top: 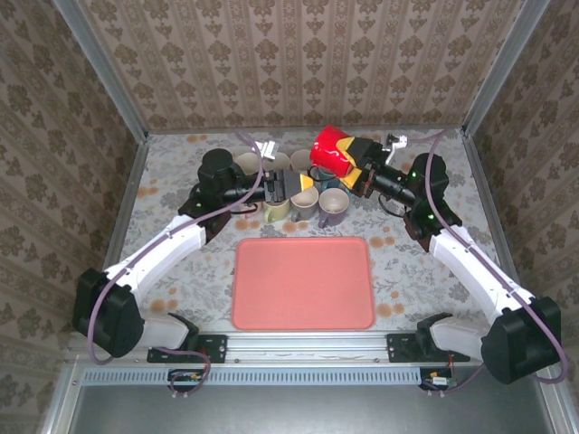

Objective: Turn the mug right side up

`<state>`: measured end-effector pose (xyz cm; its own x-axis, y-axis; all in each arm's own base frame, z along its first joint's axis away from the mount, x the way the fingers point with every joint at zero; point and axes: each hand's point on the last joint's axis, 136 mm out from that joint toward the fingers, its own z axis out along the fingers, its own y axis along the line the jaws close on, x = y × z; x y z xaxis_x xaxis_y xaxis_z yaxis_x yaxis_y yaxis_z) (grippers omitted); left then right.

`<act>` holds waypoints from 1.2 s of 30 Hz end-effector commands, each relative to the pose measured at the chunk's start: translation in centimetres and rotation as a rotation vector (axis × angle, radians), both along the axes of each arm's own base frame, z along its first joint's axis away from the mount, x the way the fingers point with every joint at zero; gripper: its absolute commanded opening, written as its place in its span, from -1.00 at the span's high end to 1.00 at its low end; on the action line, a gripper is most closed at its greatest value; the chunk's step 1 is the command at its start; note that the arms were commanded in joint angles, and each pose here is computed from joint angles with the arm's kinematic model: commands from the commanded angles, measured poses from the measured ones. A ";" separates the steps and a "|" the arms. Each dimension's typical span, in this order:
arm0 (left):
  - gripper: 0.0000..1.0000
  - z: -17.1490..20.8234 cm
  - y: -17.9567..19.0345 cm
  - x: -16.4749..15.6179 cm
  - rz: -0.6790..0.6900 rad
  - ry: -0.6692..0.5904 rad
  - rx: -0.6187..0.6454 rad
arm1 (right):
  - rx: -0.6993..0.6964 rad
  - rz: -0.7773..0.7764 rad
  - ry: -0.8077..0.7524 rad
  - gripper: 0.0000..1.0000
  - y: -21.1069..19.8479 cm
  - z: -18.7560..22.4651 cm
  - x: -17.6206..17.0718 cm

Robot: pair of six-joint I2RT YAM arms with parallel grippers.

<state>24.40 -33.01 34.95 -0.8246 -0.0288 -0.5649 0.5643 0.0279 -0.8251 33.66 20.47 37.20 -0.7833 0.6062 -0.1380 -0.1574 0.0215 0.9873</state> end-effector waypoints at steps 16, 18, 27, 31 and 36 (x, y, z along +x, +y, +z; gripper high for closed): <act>0.17 4.3 -2.2 0.0 -0.076 -0.119 -0.128 | 0.119 0.110 -0.159 0.66 0.3 5.0 -4.6; 0.34 4.7 -2.7 -0.7 -0.108 -0.133 -0.145 | 0.119 0.115 -0.157 0.66 0.4 4.9 -4.8; 1.00 5.8 -2.6 -1.8 -0.113 -0.187 -0.168 | 0.065 0.054 -0.141 -0.04 -0.2 3.3 -4.8; 1.00 5.8 -2.0 -1.9 -0.076 -0.209 -0.133 | -0.063 -0.050 -0.155 -1.00 -1.7 2.5 -4.9; 1.00 5.0 -1.1 -2.0 0.007 -0.277 -0.018 | -0.351 -0.200 -0.083 -1.00 -4.7 -0.8 -4.5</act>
